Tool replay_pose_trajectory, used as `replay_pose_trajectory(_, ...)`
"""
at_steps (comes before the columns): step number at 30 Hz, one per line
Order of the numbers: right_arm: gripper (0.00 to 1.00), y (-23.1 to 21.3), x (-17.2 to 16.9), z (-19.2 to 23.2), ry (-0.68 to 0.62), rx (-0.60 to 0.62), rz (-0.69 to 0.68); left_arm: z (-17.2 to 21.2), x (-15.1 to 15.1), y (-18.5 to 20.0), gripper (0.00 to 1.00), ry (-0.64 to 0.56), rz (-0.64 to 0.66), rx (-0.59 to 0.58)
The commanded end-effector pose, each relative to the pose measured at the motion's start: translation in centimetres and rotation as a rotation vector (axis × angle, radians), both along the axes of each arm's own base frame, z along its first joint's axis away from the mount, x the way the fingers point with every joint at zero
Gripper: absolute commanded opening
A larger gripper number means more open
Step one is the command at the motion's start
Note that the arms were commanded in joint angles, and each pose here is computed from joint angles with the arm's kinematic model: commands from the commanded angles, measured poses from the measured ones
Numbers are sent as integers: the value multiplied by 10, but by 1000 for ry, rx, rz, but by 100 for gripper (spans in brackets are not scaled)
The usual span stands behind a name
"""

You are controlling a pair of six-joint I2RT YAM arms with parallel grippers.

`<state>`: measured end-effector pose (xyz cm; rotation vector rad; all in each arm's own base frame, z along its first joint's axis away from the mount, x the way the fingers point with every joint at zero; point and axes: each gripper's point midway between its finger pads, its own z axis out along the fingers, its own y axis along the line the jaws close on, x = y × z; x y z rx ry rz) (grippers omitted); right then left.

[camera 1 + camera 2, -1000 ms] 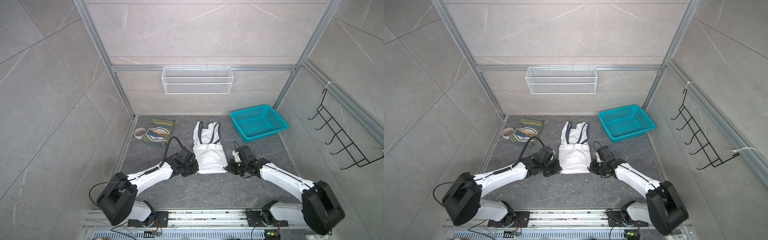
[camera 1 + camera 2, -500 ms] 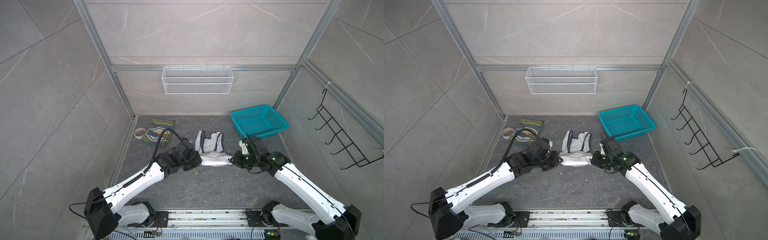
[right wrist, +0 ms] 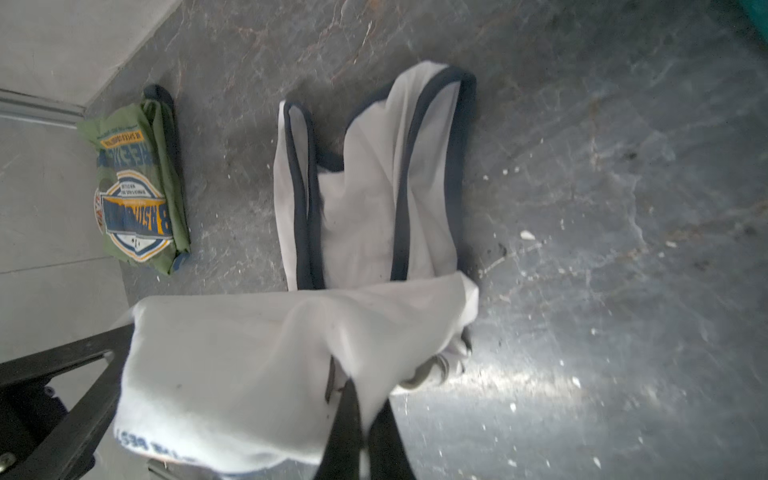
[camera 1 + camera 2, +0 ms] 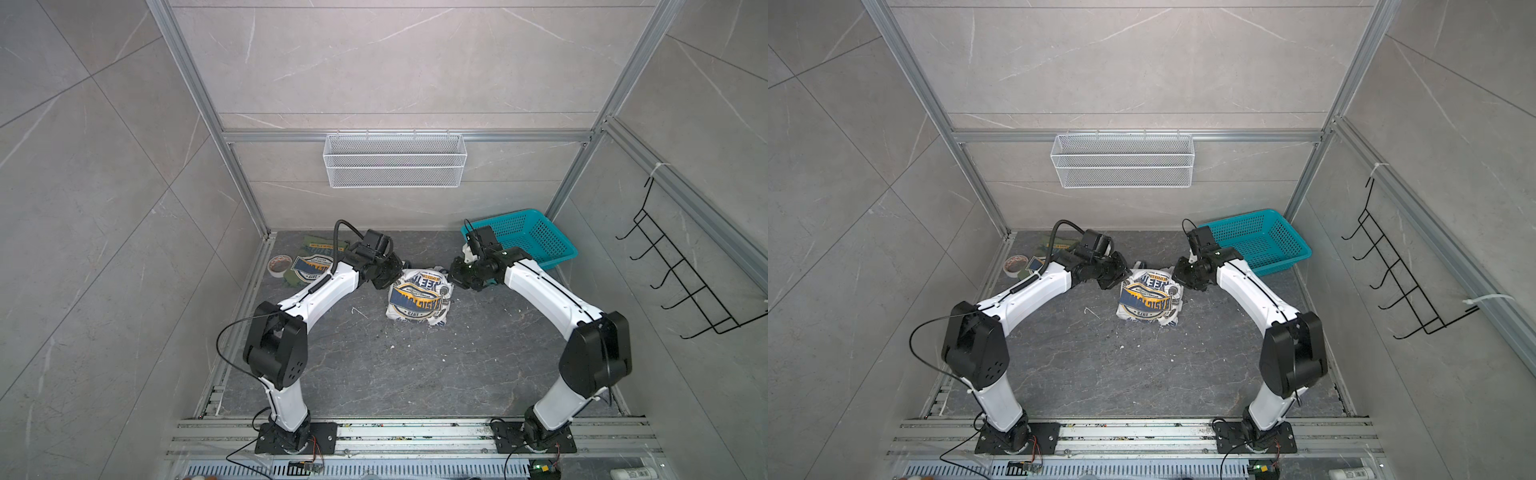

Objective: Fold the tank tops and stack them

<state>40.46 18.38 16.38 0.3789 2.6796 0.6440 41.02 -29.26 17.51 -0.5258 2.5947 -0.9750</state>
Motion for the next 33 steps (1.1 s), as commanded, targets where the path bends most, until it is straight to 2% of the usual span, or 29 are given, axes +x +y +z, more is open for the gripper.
replay_pose_trajectory(1,0,-2,23,-8,5,7,-2,9,30,-6,13,-25,-14,-55)
replay_pose_trajectory(4,0,-8,42,-18,16,12,-33,-4,56,-8,18,-16,6,-91)
replay_pose_trajectory(7,4,-14,58,-31,30,4,-55,-16,78,-14,23,-2,9,-121)
replay_pose_trajectory(8,10,-14,64,-34,35,13,-55,-22,85,-14,27,4,11,-122)
replay_pose_trajectory(10,31,-15,76,-38,27,11,-53,-29,96,-14,36,5,19,-128)
replay_pose_trajectory(12,48,-19,87,-42,27,-5,-52,-29,104,-8,44,-6,38,-116)
replay_pose_trajectory(15,60,-25,99,-35,4,-61,-33,-17,112,7,53,-53,63,-55)
replay_pose_trajectory(19,65,-26,83,-38,6,-88,-5,7,103,26,70,-143,19,73)
replay_pose_trajectory(22,69,-25,61,-39,-27,-76,3,0,83,33,76,-160,-55,131)
replay_pose_trajectory(27,74,-22,35,-57,-40,-69,29,-40,59,34,78,-127,-168,171)
replay_pose_trajectory(33,74,-18,29,-82,-26,-55,51,-68,76,20,75,-164,-259,251)
